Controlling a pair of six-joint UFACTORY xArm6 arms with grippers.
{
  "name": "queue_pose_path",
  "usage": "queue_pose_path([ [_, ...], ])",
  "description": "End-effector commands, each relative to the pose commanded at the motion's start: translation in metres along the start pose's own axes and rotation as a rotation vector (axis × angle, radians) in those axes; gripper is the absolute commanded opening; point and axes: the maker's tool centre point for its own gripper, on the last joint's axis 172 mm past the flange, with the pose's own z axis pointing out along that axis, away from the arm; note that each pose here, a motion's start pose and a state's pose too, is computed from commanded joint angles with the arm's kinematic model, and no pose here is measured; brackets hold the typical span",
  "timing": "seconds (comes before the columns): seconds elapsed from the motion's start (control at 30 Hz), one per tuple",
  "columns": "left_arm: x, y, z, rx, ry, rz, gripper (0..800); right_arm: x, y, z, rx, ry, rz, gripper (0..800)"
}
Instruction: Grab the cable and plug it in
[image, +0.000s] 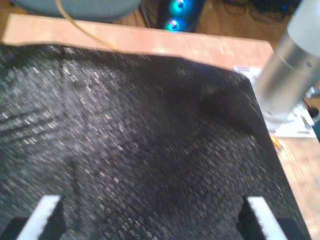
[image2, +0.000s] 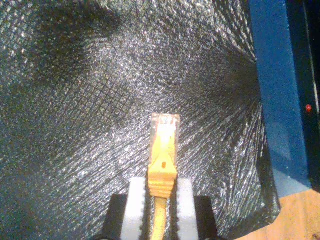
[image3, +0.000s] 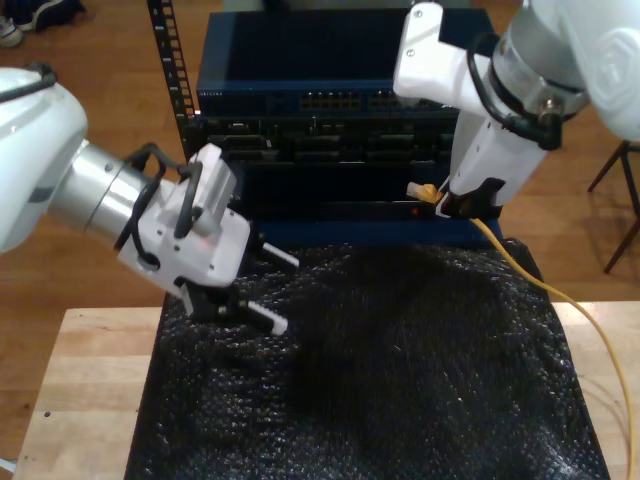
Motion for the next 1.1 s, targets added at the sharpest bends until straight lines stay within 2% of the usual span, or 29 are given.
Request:
queue_pose_path([
  [0.13,0.021,0.001,0.010,-0.017,0.014,0.041,800,0.008,-0.007,-0.003,0.023,0.037,0.014,8],
  [0.47,0.053,-0.007,0.005,-0.002,0.024,0.099,800,0.020,-0.019,-0.018,0.040,0.098,0.020,8],
  [0.67,0.077,-0.011,0.002,0.017,0.094,0.114,800,0.020,-0.022,-0.017,0.053,0.097,0.022,8],
  [0.97,0.084,-0.012,0.001,0.021,0.112,0.120,799,0.021,-0.024,-0.018,0.055,0.100,0.020,8],
  [1.1,0.086,-0.012,0.001,0.022,0.116,0.124,797,0.027,-0.028,-0.019,0.071,0.126,0.031,8],
])
